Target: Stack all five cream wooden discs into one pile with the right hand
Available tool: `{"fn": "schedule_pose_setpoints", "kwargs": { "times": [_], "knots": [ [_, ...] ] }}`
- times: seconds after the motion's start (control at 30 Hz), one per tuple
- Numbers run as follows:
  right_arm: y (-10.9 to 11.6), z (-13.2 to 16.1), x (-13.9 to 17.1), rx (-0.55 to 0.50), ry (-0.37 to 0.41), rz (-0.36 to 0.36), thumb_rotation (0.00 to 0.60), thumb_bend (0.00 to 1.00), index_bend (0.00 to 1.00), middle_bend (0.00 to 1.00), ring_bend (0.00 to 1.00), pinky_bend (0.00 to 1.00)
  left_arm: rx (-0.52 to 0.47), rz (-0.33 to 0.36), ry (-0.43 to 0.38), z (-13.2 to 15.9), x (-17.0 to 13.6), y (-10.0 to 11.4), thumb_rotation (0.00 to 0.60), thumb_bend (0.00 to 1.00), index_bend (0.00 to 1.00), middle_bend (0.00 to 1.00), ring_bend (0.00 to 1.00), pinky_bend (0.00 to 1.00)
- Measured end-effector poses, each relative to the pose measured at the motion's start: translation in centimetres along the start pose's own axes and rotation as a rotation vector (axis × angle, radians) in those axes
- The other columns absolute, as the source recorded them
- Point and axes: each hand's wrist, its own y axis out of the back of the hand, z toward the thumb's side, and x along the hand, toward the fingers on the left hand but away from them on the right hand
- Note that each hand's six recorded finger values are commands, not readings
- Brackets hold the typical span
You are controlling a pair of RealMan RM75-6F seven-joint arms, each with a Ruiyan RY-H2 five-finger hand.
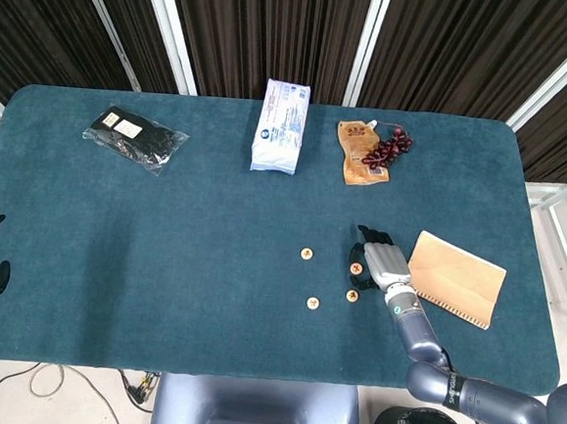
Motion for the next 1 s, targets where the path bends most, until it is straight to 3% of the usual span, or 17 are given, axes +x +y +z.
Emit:
{"fn": "schedule_pose_setpoints", "kwargs": {
  "times": [0.4, 0.6, 1.0],
  "knots": [
    [0.3, 1.1, -0.4, -0.003, 0.009, -0.009, 0.6, 0.41, 0.35, 0.0, 0.0, 0.0, -0.004, -0.001, -0.001, 0.0, 0.0, 0.0, 0.6, 0.47, 0.15, 0.0, 0.0, 0.0],
    [0.6, 2.3, -1.1, 0.004, 0.023, -0.025, 0.6, 0.41, 0.35, 0.0, 0.0, 0.0, -0.003, -0.006, 0.002, 0.1, 0.0, -0.1, 0.6, 0.47, 0.15, 0.0, 0.0, 0.0],
    [0.8, 7.8, -3.1, 0.075, 0.074, -0.038, 0.6, 0.41, 0.35, 0.0, 0.0, 0.0, -0.01, -0.009, 0.008, 0.0, 0.0, -0.1, 0.6, 0.47, 0.15, 0.0, 0.0, 0.0]
  ]
}}
